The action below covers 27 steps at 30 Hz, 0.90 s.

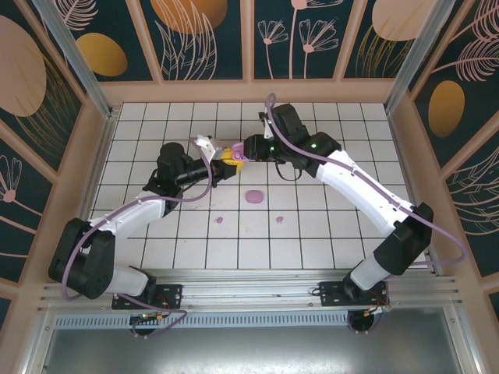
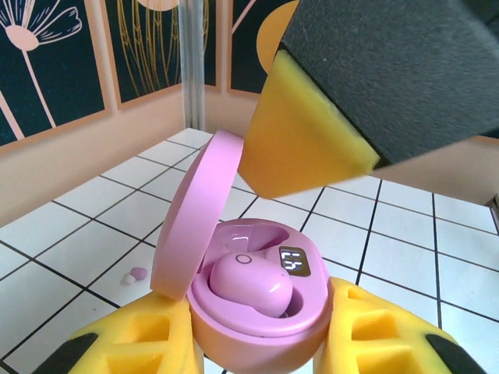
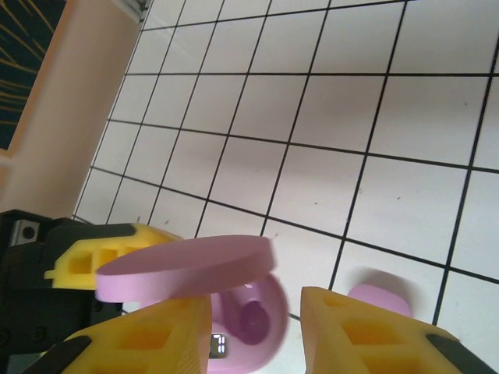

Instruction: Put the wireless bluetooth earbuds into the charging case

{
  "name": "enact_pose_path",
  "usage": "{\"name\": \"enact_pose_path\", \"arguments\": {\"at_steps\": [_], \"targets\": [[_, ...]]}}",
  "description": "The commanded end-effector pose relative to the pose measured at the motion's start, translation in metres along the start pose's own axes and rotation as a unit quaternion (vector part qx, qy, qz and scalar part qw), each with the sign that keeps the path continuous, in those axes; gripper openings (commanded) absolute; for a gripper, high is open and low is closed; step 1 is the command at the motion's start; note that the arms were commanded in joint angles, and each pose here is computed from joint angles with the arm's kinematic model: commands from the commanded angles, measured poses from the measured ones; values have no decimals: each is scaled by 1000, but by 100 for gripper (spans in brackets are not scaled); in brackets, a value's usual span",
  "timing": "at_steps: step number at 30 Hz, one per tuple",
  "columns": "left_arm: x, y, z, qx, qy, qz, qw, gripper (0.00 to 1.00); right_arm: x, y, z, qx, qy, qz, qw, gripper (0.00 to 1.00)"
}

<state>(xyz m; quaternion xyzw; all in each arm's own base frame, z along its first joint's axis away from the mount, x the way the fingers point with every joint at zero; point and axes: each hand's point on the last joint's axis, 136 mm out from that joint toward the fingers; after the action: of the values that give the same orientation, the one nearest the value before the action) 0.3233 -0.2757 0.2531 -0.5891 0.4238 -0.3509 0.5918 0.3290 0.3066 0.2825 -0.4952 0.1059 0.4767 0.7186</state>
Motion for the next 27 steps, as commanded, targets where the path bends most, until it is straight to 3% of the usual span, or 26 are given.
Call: {"name": "enact_pose_path", "arguments": {"at_steps": [1, 11, 20, 27], "targets": [[0, -10, -5, 17, 15, -19, 1000, 0, -6, -12, 2, 24, -30, -23, 999, 33], [4, -8, -1, -17, 14, -23, 999, 0, -26, -10, 4, 25, -48, -32, 998, 31], [7, -5, 3, -33, 14, -23, 999, 0, -50, -23, -32, 54, -21, -64, 996, 30], [8, -8, 3, -33, 17, -24, 999, 0, -33, -1, -21, 38, -69, -22, 997, 28]]}}
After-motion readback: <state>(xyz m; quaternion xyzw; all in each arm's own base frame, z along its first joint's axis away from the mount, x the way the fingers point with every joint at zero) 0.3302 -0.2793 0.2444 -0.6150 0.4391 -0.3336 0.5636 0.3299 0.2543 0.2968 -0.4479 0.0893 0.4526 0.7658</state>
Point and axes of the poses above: each hand's point on the last joint's axis, 136 mm out from that joint toward the fingers, its own x axis out along the fingers, its own z axis along the line the jaws close on, y = z × x, and after that the axes turned 1 degree about x, right-handed
